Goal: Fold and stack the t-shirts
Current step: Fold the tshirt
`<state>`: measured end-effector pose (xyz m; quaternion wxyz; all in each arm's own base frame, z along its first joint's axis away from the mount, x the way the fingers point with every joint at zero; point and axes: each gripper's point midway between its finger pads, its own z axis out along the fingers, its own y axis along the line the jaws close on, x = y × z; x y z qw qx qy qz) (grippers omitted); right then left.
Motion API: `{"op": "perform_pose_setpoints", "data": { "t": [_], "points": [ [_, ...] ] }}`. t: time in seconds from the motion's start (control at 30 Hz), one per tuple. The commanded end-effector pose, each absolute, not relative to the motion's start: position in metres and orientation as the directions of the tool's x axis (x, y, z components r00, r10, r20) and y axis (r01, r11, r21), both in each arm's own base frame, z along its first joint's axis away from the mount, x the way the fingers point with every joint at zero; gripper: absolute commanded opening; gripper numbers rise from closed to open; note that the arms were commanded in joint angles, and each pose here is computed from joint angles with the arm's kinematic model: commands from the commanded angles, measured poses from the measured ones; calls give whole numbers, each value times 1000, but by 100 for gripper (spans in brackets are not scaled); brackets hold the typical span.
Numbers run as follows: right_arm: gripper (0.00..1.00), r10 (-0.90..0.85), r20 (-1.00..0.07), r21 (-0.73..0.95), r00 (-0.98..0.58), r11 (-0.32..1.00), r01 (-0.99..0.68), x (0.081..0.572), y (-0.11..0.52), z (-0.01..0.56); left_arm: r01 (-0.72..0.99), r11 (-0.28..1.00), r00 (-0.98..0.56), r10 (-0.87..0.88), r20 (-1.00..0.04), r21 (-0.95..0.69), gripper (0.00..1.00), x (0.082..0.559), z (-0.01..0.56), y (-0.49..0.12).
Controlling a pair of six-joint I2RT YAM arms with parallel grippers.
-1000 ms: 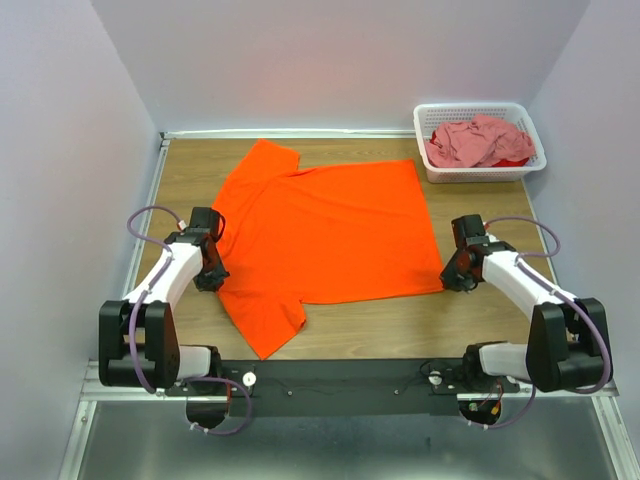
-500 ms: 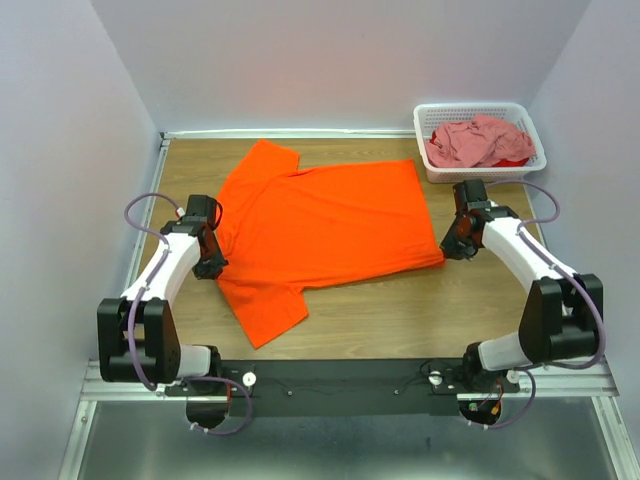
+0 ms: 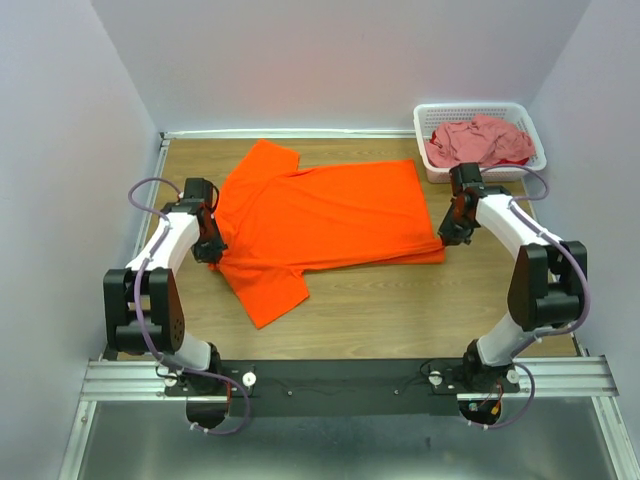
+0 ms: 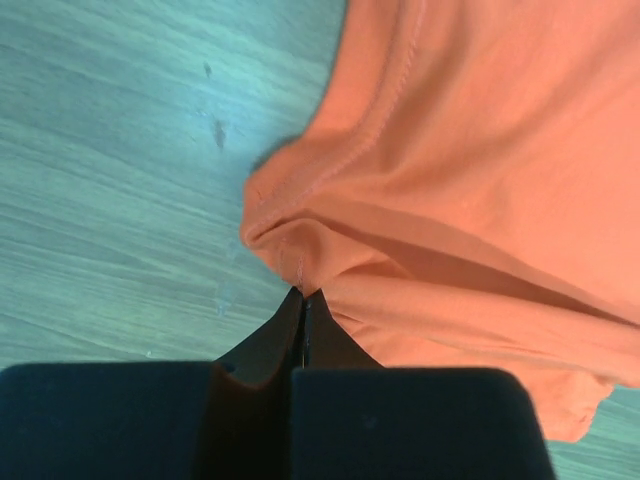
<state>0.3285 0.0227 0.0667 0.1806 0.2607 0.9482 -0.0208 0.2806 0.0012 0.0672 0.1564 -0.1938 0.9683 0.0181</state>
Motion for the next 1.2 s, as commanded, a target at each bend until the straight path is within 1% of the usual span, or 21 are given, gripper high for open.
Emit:
{"op": "perform_pose_setpoints", "data": {
  "t": [0.0,0.43,0.77,1.17],
  "points": [
    [1,473,-351,47,-808,871,489,340,21,69,-371,927,-871,-368,-326,-55,0,298,74,7],
    [1,449,-327,51,-832,887,458,367,27,59,-363,930,-873,-360,-329,-56,0,319,75,14],
    [1,434,-344,22,-833,890,455,384,22,55,-379,924,-863,-376,-336,-60,0,335,68,21],
    [1,433,-359,44,-827,893,449,402,26,56,-407,910,-839,-407,-362,-81,0,349,71,28]
  ]
}}
